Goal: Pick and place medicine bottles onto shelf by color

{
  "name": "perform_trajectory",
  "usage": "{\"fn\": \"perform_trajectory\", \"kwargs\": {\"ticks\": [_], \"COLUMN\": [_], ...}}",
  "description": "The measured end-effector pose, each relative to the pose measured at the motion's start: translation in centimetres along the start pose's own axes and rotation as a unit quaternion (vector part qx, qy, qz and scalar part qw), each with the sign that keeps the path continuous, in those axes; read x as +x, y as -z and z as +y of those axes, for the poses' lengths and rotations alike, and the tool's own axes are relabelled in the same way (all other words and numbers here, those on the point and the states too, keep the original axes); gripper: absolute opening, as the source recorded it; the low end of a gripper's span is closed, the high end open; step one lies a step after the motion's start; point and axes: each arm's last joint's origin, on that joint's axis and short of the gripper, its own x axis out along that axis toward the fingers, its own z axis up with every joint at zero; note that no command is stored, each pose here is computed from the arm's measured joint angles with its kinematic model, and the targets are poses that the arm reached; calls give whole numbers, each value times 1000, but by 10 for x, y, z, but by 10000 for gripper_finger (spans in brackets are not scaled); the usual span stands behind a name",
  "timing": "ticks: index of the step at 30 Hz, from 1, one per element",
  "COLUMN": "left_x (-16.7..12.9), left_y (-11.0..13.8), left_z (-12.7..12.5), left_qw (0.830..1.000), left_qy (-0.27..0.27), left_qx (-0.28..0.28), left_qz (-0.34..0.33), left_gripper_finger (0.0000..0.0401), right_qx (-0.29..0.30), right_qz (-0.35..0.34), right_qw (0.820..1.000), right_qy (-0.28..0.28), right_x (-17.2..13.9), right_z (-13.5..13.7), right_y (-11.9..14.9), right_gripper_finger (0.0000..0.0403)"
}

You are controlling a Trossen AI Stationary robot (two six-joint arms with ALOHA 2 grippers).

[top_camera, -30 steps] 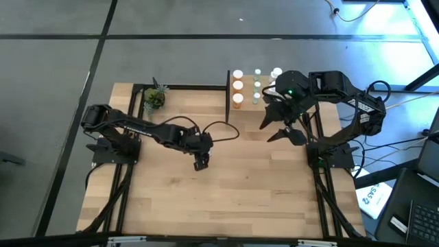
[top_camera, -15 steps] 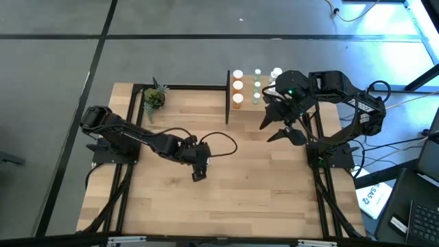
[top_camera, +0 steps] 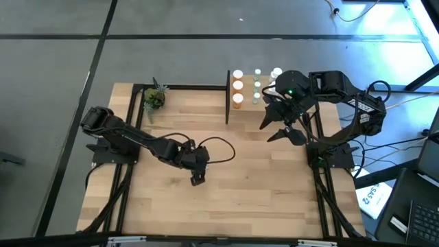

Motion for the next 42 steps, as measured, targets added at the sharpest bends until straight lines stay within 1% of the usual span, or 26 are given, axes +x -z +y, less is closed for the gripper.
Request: {"fn": "perform_trajectory", "kwargs": {"ticks": [2,5,6,11,16,18,20,22,27,32,42], "left_x": [4,10,12,17,25,30,31,35,35,35,35], "left_y": [-1,3,1,3,8,8,10,9,10,10,9], "left_z": [-2,-2,-5,-6,-6,-8,-7,-10,-10,-10,-10], "left_qw": [1000,1000,1000,1000,999,999,998,999,999,999,999], "left_qy": [0,-8,0,2,-7,-3,-7,4,4,6,7], "left_qx": [-2,2,0,4,11,10,14,11,12,12,10], "left_qz": [-3,12,4,16,42,40,53,50,52,53,53], "left_gripper_finger": [163,163,163,163,163,163,163,164,168,193,274], "right_qx": [-1,-1,-2,-4,-7,-7,-8,-8,-9,-9,-10], "right_qz": [-2,-3,-4,-8,-13,-15,-15,-16,-18,-19,-19], "right_qw": [1000,1000,1000,1000,1000,1000,1000,1000,1000,1000,1000], "right_qy": [1,1,1,3,4,5,5,5,6,6,6], "right_x": [0,0,0,0,0,0,0,0,0,0,0], "right_z": [0,0,0,-1,-1,-1,-1,-1,-1,-1,-1], "right_y": [0,-1,-1,-2,-3,-3,-3,-3,-4,-4,-4], "right_gripper_finger": [243,243,243,243,243,243,243,243,243,243,243]}}
